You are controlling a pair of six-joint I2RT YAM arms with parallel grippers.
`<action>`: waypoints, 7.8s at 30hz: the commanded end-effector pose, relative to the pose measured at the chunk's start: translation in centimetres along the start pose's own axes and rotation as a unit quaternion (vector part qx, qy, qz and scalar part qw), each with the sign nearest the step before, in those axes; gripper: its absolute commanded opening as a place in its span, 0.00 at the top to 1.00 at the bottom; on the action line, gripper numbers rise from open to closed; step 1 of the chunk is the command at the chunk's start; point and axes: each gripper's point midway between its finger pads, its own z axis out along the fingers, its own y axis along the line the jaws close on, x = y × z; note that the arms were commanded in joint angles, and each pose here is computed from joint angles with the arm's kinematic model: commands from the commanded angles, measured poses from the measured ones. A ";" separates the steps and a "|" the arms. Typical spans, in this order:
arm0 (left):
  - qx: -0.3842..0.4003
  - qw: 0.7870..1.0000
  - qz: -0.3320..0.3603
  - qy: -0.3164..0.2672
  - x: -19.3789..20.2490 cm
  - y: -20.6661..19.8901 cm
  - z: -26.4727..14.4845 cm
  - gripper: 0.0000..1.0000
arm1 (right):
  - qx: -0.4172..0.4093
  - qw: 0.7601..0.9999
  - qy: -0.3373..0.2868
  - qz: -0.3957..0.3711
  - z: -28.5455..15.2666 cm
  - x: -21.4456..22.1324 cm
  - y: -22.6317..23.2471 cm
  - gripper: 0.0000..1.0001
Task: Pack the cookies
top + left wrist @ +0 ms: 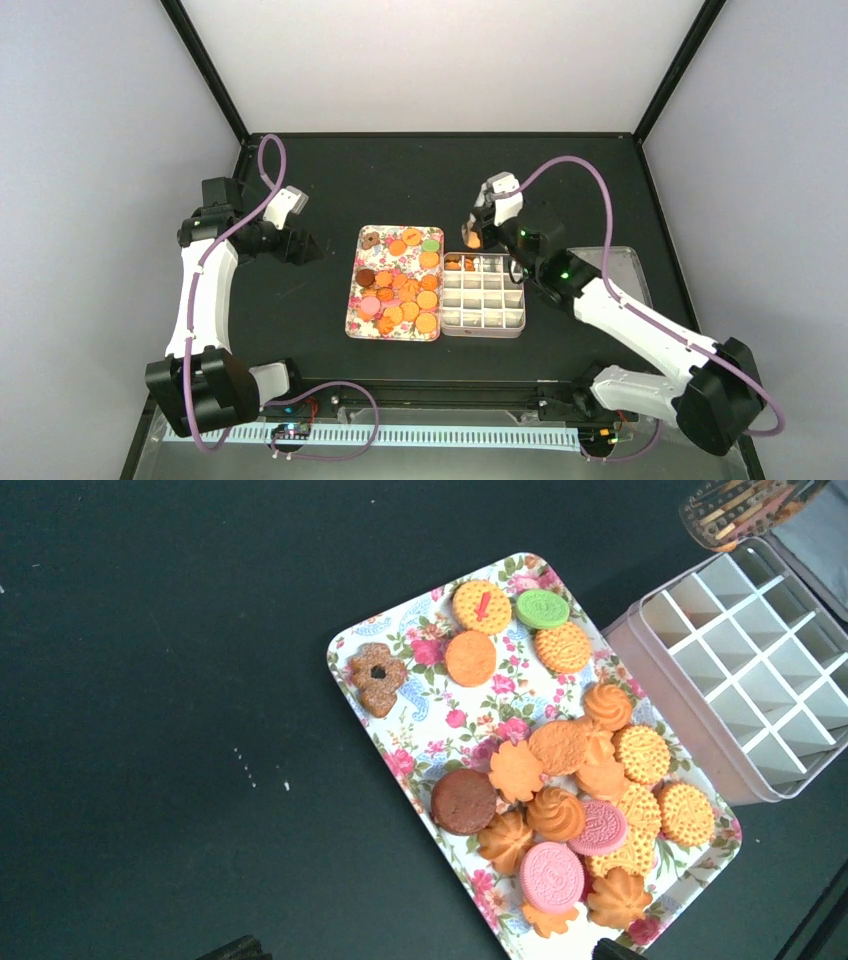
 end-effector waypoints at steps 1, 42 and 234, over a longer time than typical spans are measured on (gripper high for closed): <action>0.014 1.000 0.012 -0.024 -1.5 -0.4 -0.6 0.13 | 0.053 0.999 0.014 0.003 -1.7 1.2 -2.6 0.87; 0.017 0.999 0.011 -0.029 -1.9 -0.4 -0.6 0.12 | 0.073 0.997 0.023 -0.003 -1.9 -1.2 -3.7 0.80; -0.007 1.000 0.002 0.019 0.2 0.6 -0.4 0.07 | -0.222 0.974 0.047 -0.012 3.4 -1.6 18.7 0.67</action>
